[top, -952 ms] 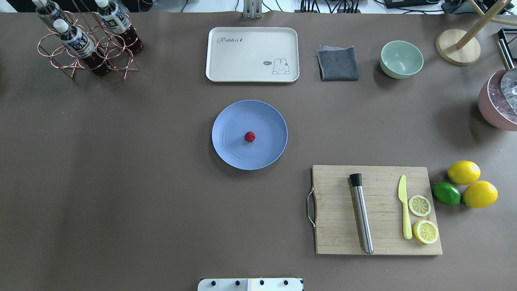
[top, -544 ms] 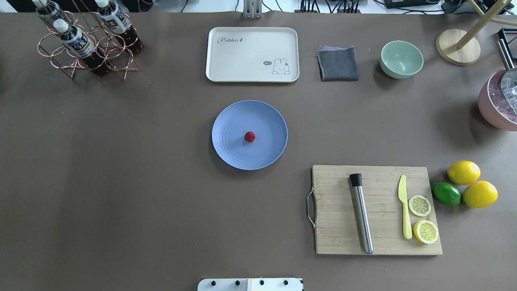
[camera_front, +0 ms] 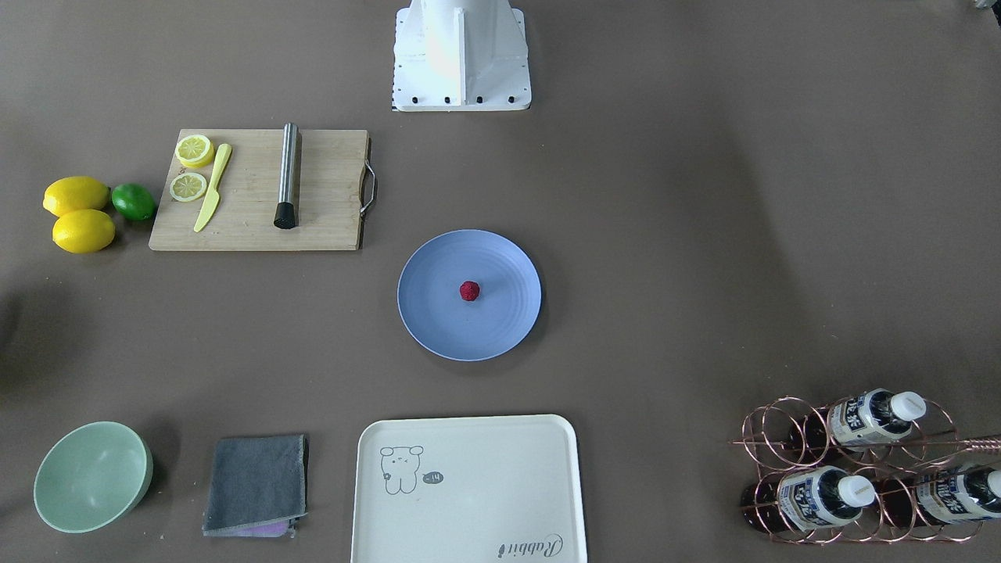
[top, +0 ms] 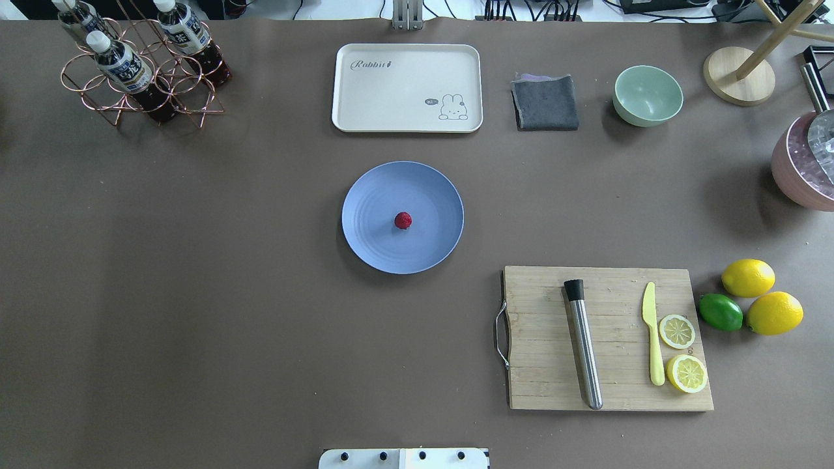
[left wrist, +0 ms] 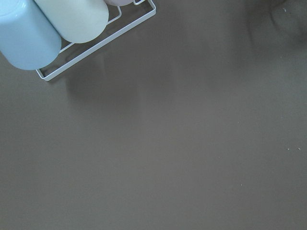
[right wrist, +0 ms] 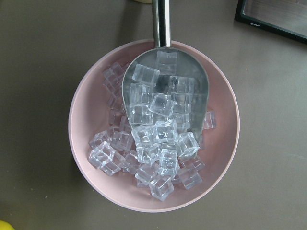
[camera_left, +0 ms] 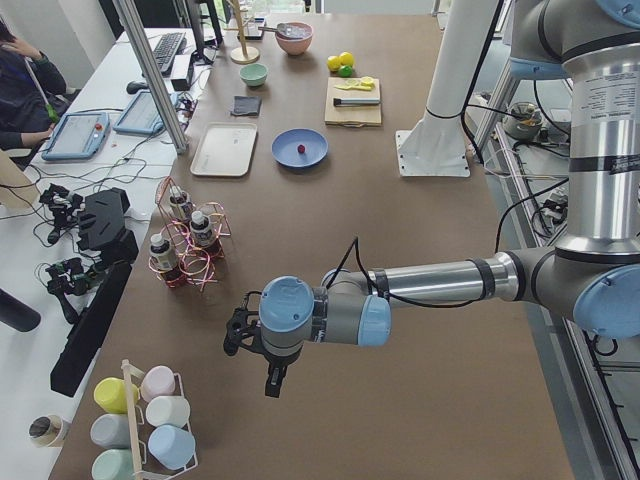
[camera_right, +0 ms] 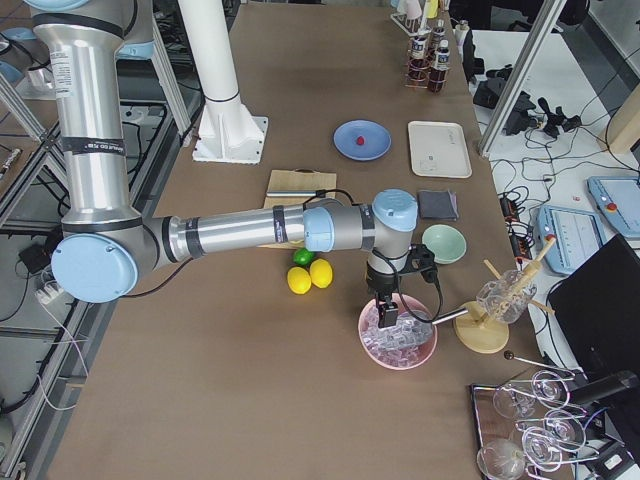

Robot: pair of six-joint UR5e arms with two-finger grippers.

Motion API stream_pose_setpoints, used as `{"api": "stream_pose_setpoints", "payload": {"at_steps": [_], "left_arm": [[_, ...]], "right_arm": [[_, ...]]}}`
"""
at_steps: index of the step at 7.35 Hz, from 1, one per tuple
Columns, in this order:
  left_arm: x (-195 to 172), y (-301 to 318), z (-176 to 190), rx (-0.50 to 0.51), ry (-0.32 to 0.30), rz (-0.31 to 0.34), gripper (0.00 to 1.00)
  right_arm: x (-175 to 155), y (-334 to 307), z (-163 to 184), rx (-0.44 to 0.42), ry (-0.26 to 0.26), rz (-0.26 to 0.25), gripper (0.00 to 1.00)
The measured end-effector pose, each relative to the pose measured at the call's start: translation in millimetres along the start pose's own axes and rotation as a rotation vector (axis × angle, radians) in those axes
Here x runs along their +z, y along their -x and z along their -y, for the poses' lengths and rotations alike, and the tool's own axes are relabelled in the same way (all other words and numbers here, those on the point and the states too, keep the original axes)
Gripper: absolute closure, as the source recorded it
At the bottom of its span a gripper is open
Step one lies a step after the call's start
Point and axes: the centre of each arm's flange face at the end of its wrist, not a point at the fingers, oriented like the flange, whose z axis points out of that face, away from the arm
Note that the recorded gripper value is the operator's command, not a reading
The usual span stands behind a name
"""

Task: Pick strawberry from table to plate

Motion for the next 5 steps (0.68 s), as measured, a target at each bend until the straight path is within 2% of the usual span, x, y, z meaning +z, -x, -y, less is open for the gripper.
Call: {"api": "stream_pose_setpoints", "payload": {"at_steps": [5], "left_arm": [[4.5, 3.2, -10.5, -0.009, 0.010, -0.002, 0.02]], "right_arm": [[1.9, -0.3, -1.3, 0.001, 0.004, 0.002, 0.00]]}}
